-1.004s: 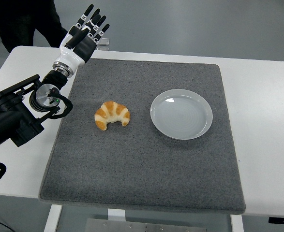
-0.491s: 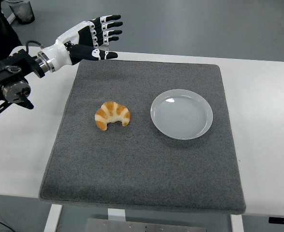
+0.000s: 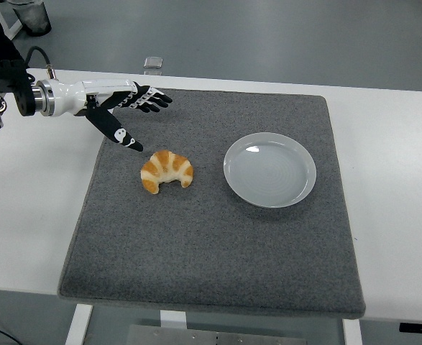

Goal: Place the bread on the plate

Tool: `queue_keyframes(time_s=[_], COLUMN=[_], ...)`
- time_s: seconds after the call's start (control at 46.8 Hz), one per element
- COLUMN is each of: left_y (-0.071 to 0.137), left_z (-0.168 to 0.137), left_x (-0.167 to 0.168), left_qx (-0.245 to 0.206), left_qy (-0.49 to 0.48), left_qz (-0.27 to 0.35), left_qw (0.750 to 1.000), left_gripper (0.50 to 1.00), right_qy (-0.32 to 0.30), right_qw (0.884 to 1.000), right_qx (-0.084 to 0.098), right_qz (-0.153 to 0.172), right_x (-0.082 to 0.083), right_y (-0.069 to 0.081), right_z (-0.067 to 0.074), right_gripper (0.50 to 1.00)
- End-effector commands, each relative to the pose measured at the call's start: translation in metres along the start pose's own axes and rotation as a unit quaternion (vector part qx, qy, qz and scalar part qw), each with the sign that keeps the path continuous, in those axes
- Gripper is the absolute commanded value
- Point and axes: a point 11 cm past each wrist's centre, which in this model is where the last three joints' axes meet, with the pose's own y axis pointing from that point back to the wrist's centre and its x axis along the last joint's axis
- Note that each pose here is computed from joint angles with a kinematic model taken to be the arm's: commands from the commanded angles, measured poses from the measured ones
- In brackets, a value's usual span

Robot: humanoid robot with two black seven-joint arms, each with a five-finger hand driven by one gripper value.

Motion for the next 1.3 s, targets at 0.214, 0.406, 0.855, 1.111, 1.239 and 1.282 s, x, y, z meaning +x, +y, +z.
queue_keyframes(time_s=[0.214,0.406,0.855,1.111,1.239,1.282], left_y=[-0.012,-0.028,-0.049,-0.053,-0.059,-0.060], left_z=[0.008,0.006,0.006,-0.001,0.002,0.003], left_x=[-0.023,-0.041,-0.055,-0.054,-0.059,-0.060], left_qx=[0.040,0.055,0.061,0.070,0.065,0.065], left_qy=[-0.047,-0.095,-0.122,-0.136,-0.140,-0.142], left_qz=[-0.034,-0.061,-0.061,-0.055,-0.061,-0.062], left_qw=[0.998,0.992,0.989,0.987,0.986,0.986], left_gripper=[0.999,0.986,0.981,0.956,0.941,0.936], right_qy=[0.000,0.000,0.000,0.000,0.000,-0.001], right_qw=[1.000,1.000,1.000,1.000,1.000,1.000], right_qx=[-0.001,0.000,0.000,0.000,0.000,-0.001], right_qz=[0.000,-0.001,0.000,0.000,-0.001,0.000], right_x=[0.000,0.000,0.000,0.000,0.000,0.000], right_y=[0.000,0.000,0.000,0.000,0.000,0.000], right_z=[0.001,0.000,0.000,0.000,0.000,0.001], right_gripper=[0.952,0.952,0.952,0.952,0.952,0.952])
